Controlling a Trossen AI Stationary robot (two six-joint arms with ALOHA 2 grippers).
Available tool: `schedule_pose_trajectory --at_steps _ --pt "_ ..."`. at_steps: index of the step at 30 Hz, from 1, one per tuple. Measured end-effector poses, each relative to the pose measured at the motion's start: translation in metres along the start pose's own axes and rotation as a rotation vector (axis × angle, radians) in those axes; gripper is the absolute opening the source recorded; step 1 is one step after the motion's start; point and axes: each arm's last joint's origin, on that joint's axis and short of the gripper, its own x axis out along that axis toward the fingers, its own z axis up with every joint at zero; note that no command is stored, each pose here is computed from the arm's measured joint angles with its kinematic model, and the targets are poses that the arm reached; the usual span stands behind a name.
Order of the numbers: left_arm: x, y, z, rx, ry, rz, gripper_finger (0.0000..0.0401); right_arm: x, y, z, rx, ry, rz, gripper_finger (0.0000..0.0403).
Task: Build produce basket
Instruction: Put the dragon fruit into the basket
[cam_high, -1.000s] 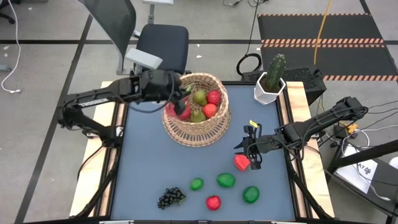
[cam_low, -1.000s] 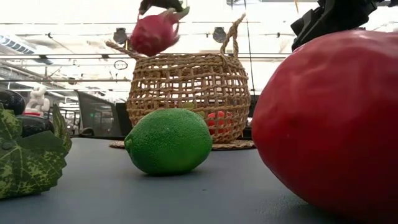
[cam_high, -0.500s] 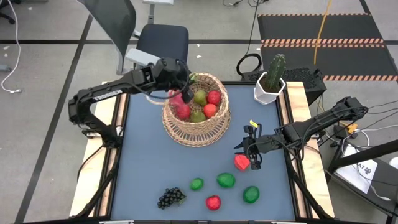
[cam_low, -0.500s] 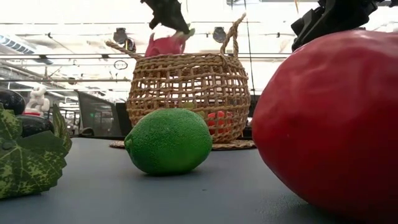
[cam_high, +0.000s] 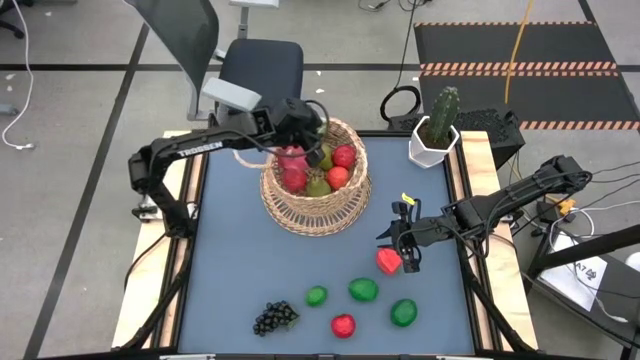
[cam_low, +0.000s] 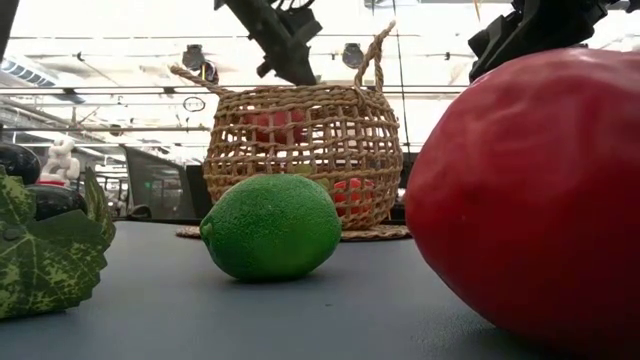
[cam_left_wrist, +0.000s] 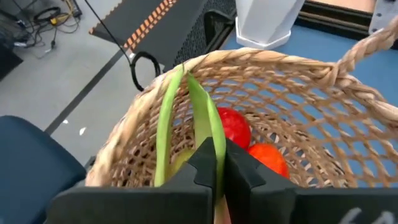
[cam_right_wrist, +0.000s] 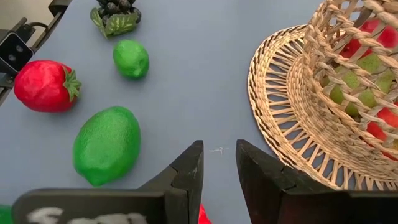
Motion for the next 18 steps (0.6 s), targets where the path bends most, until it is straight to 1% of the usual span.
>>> schedule_pose_trajectory --at_steps 4,9,13,18 --pt "0.015 -0.003 -0.001 0.016 -0.007 -0.001 0.0007 0.0 0.0 0.0 0.0 0.0 0.0 0.0091" --pt "0.031 -0.005 -0.004 0.019 0.003 -0.001 0.0028 0.0 0.0 0.0 0.0 0.0 0.0 0.0091" --pt "0.041 -0.006 -0.008 0.029 0.031 -0.002 0.0033 0.0 0.0 0.0 0.0 0.001 0.0 0.0091" --pt "0.042 -0.006 -0.009 0.053 0.035 0.004 0.0034 0.0 0.0 0.0 0.0 0.001 0.0 0.0091"
